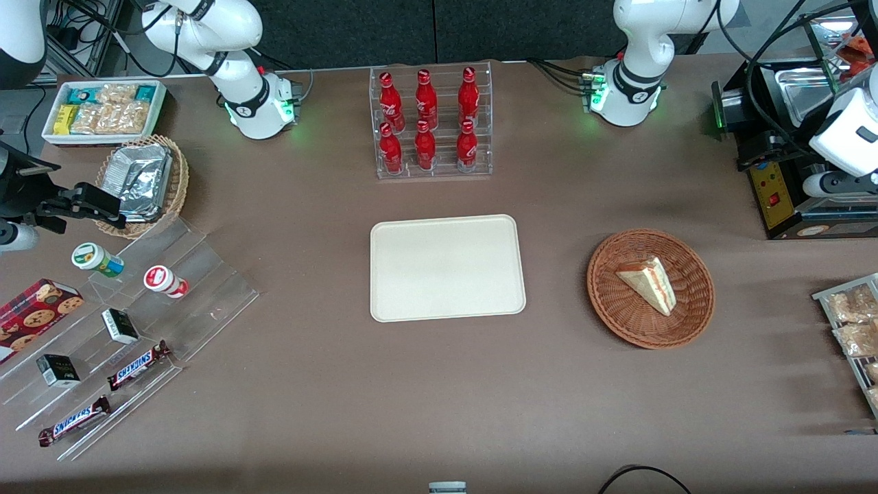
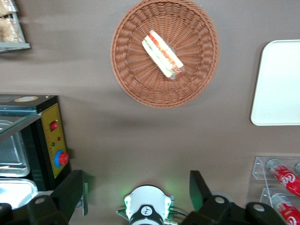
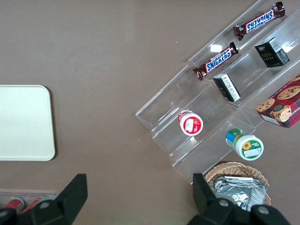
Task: Place sandwich from basket to tray
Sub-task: 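Move the left gripper down over the wrapped sandwich in the wicker basket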
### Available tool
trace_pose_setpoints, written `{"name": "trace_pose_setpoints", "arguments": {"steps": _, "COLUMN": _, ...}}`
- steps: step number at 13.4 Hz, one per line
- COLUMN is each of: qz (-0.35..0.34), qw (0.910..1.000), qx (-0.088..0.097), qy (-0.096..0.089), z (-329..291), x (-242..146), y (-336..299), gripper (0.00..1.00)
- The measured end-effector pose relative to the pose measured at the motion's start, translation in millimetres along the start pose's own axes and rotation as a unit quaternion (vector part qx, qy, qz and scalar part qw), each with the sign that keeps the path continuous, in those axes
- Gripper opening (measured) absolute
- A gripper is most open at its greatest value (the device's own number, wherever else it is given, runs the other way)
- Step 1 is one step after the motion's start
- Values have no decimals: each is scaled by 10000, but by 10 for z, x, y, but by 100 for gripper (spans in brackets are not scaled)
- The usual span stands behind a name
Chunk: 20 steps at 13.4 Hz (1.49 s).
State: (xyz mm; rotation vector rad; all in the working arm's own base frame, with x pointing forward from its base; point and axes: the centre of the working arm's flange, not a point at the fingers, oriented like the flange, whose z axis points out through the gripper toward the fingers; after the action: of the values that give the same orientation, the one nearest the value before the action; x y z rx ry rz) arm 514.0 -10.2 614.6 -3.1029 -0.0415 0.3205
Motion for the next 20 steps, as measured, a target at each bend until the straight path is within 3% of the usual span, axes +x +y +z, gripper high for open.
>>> {"name": "trace_pose_setpoints", "arguments": {"steps": 7, "qz": -9, "qw": 10000, "qx": -20, "qy": 6, "z": 137, "x": 158, "y": -7, "gripper": 100}}
{"name": "trace_pose_setpoints", "arguments": {"steps": 12, "qz": -127, "qw": 9999, "qx": -10, "qy": 92, "z": 1005, "x": 754, "y": 43, "gripper": 100}}
{"name": "trace_pose_setpoints", "arguments": {"steps": 14, "qz": -222, "qw": 9995, "qx": -18, "qy": 206, "z": 1346, "x": 853, "y": 55, "gripper": 100}}
{"name": "trace_pose_setpoints", "arguments": {"steps": 17, "qz": -807, "qw": 9961, "qx": -54, "qy": 362, "z": 1807, "x": 900, "y": 83, "gripper": 100}}
{"name": "trace_pose_setpoints", "arguments": {"steps": 20, "qz": -1591, "qw": 9858, "qx": -101, "qy": 524, "z": 2200, "x": 945, "y": 301, "gripper": 100}}
